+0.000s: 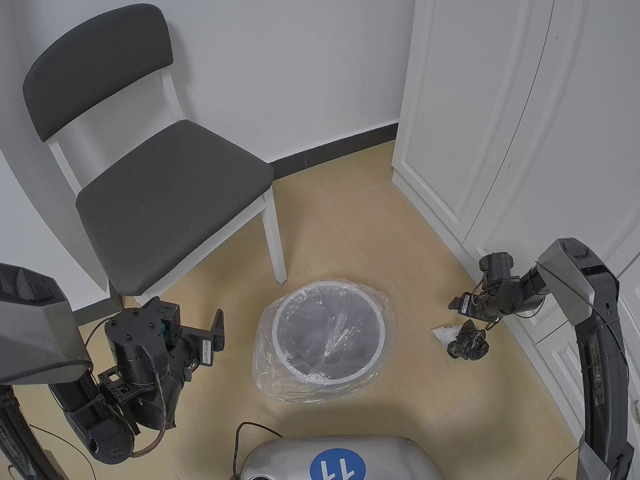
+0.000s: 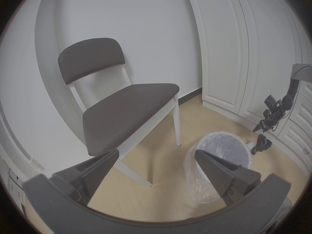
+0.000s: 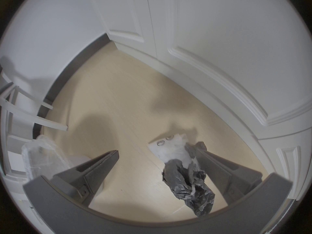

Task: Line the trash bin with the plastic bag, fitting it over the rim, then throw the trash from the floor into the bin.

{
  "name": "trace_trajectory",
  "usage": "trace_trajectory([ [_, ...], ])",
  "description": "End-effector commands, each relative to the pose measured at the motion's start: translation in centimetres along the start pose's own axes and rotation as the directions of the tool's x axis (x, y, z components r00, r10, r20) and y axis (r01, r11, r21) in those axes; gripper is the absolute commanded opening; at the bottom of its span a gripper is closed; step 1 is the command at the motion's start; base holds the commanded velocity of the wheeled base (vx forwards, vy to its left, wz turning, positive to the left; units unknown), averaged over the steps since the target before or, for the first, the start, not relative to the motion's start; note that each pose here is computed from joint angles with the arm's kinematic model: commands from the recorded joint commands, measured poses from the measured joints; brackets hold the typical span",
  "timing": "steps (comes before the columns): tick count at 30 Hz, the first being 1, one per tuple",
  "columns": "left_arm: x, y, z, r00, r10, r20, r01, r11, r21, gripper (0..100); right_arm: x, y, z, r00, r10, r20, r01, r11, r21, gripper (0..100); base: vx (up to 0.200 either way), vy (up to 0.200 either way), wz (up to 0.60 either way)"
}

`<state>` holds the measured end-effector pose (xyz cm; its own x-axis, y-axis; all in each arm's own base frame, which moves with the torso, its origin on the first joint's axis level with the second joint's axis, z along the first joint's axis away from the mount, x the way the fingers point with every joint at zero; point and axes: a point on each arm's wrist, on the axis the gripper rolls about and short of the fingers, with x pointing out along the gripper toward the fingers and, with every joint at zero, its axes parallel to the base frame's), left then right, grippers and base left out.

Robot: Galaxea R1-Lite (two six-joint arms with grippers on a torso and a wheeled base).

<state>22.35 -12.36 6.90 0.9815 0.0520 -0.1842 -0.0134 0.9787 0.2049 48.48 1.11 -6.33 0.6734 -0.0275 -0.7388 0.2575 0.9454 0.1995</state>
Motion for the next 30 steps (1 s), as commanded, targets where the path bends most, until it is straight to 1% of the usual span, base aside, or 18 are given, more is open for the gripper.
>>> trace_trajectory([
  [1,0.3,-0.3,-0.6,1.0,0.0,-0.02,0.0,1.0,0.008,100,1.4,1.7,-1.0,0.999,-0.003,-0.044,0.002,1.0,-0.024,100,0.0,0.0,0.0],
  [2,0.3,-0.3,-0.6,1.0,0.005,-0.023,-0.005,1.0,0.008,100,1.9,1.7,-1.4,0.997,-0.021,-0.073,0.019,0.999,-0.033,100,0.0,0.0,0.0],
  [6,0.1,-0.1,-0.4,0.999,0.033,-0.017,-0.033,0.999,0.002,100,1.9,0.3,-1.1,0.993,-0.053,-0.109,0.051,0.999,-0.02,100,0.0,0.0,0.0],
  [14,0.1,0.0,-0.4,0.999,0.039,-0.017,-0.039,0.999,-0.001,100,2.0,0.2,-1.1,0.991,-0.065,-0.118,0.063,0.998,-0.017,100,0.0,0.0,0.0],
  [18,0.2,-0.1,-0.4,0.999,0.038,-0.015,-0.038,0.999,0.0,100,2.0,0.0,-0.9,0.986,-0.082,-0.147,0.08,0.997,-0.02,100,0.0,0.0,0.0],
  [22,0.2,-0.1,-0.3,0.999,0.036,-0.012,-0.036,0.999,-0.002,100,2.7,-0.6,-0.8,0.964,-0.128,-0.234,0.126,0.992,-0.021,100,0.0,0.0,0.0],
  [26,0.2,-0.1,-0.3,0.999,0.036,-0.011,-0.036,0.999,-0.003,100,3.3,-0.9,-0.9,0.94,-0.208,-0.272,0.203,0.978,-0.048,100,0.0,0.0,0.0],
  [30,0.2,0.0,-0.3,0.999,0.039,-0.013,-0.039,0.999,-0.004,100,3.6,-1.2,-1.8,0.916,-0.239,-0.322,0.229,0.971,-0.068,100,0.0,0.0,0.0],
])
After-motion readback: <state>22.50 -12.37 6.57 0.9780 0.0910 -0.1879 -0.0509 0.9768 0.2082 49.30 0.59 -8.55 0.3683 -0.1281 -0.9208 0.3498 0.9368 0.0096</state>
